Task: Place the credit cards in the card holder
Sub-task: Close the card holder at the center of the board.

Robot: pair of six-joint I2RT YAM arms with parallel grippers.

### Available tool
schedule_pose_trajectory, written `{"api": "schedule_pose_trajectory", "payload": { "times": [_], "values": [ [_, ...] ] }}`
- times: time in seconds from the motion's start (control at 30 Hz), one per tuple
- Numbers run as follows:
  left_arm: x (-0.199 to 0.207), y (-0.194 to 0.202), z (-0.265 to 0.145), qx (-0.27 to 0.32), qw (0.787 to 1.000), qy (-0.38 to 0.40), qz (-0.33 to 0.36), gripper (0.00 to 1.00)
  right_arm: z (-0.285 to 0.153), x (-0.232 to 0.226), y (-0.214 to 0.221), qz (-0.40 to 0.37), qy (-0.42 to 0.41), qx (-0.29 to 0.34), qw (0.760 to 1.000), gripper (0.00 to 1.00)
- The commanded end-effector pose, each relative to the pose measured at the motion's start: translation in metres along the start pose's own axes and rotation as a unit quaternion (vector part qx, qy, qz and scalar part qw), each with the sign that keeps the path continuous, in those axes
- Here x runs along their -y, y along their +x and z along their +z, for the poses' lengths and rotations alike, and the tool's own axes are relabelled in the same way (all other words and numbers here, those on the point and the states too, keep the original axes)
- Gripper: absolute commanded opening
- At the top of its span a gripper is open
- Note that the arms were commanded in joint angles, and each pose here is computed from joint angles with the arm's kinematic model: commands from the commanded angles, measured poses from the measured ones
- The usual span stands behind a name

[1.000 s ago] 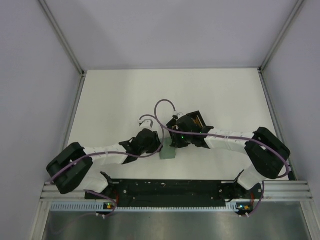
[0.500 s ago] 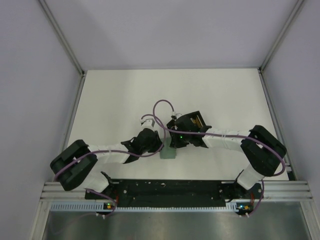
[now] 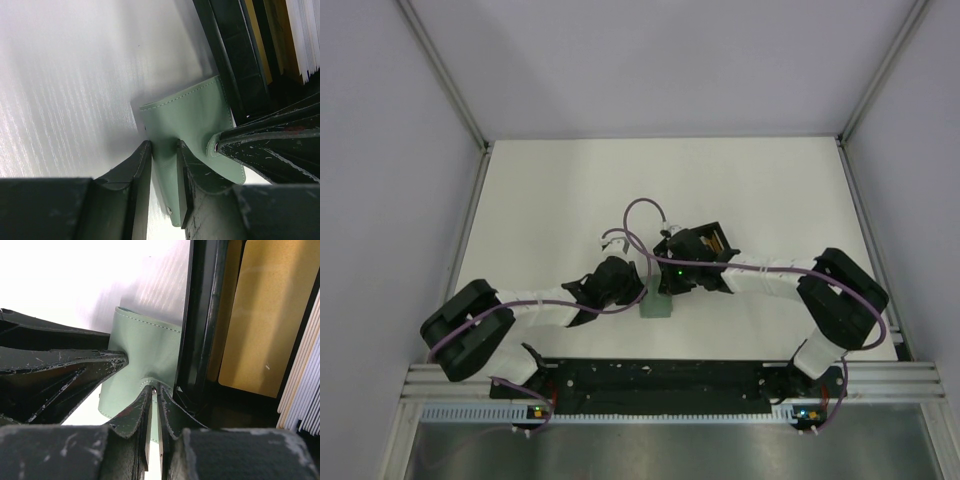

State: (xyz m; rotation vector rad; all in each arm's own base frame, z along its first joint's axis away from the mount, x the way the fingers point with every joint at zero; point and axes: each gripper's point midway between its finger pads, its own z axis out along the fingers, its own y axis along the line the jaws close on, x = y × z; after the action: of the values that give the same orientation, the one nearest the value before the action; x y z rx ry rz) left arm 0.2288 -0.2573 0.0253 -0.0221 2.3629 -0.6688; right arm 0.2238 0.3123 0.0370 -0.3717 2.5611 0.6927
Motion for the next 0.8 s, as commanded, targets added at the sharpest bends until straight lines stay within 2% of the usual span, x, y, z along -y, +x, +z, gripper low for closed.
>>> {"api": "schedule_pose_trajectory", "payload": {
  "times": [0.0, 0.47, 0.63, 0.77],
  "values": [
    [-0.019, 0.029, -0.002, -0.051, 0.998, -0.022, 0.018, 0.28, 0.007, 0.017, 0.0, -0.006, 0.041, -0.007, 0.999, 0.07],
    [-0.015, 0.03, -0.002, -0.053, 0.998, -0.009, 0.018, 0.27, 0.022, 0.036, 0.02, -0.021, 0.109, -0.044, 0.993, 0.06],
    [-0.017, 0.03, -0.002, -0.05, 0.998, -0.014, 0.017, 0.27, 0.022, 0.037, 0.023, -0.022, 0.115, -0.044, 0.992, 0.06],
    [-0.018, 0.03, -0.003, -0.05, 0.998, -0.017, 0.017, 0.27, 0.018, 0.025, 0.008, -0.024, 0.095, -0.025, 0.995, 0.07]
  ]
}}
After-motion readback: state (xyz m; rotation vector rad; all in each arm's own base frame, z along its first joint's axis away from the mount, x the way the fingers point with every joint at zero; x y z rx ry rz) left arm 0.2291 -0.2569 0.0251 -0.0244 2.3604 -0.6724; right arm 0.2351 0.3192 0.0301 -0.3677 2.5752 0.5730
